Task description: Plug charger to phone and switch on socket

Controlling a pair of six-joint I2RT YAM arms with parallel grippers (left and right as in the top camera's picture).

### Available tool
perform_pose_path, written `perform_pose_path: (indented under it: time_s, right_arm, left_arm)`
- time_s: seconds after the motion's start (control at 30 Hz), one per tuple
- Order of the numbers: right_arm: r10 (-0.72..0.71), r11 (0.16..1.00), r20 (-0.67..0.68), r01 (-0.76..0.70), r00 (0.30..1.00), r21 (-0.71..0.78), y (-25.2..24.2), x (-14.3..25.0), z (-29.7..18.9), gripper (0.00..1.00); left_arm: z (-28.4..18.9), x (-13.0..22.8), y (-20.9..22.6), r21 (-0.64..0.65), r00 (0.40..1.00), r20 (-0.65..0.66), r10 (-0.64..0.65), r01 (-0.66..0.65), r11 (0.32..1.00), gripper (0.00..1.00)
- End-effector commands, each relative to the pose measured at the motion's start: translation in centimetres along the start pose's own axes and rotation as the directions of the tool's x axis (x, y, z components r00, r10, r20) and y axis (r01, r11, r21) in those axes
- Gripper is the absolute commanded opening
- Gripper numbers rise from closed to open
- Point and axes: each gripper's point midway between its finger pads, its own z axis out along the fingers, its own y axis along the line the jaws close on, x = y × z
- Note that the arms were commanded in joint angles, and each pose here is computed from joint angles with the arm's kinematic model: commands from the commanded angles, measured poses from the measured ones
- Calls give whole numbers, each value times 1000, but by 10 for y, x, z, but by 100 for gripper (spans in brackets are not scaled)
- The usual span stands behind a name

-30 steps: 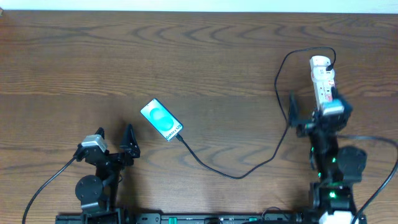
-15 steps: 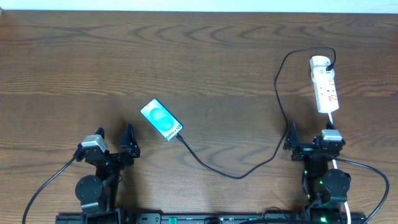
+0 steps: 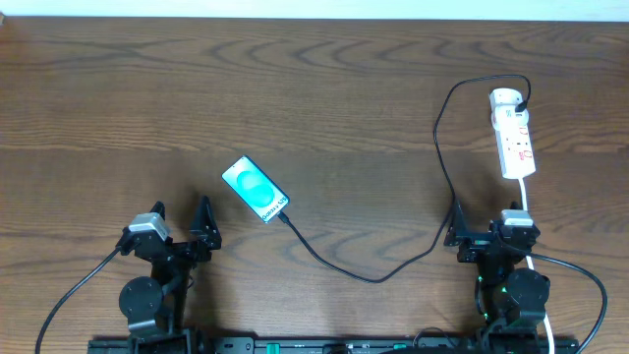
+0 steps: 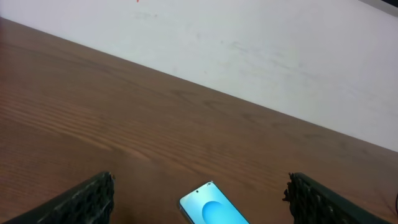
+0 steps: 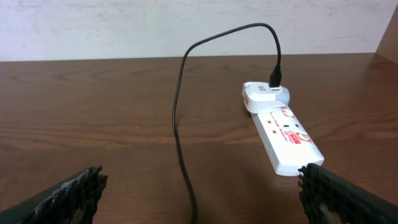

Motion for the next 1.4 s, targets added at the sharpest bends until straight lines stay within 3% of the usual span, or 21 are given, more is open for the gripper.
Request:
perform_pose_path:
  time_s: [0.0, 0.97, 1.07, 1.27, 1.37]
  right_arm:
    - [-11, 1000, 2, 11, 1000, -14, 4, 0, 0, 99]
    - [-12, 1000, 4, 12, 1000, -14, 4, 0, -1, 99]
    - [-12, 1000, 4, 12, 1000, -14, 4, 0, -1, 99]
    - [-12, 1000, 4, 12, 1000, -14, 4, 0, -1, 99]
    - [-12, 1000, 4, 12, 1000, -14, 4, 0, -1, 99]
  left_arm:
    - [1, 14, 5, -13, 999, -38, -10, 10, 1000, 89]
    - [1, 14, 5, -13, 999, -38, -10, 10, 1000, 89]
    - [1, 11, 19, -92, 1000, -18, 2, -4, 996, 89]
    - [-4, 12, 55, -289, 982, -61, 180, -190, 938, 89]
    - [-4, 19, 59, -280, 944, -134, 301, -327, 902, 89]
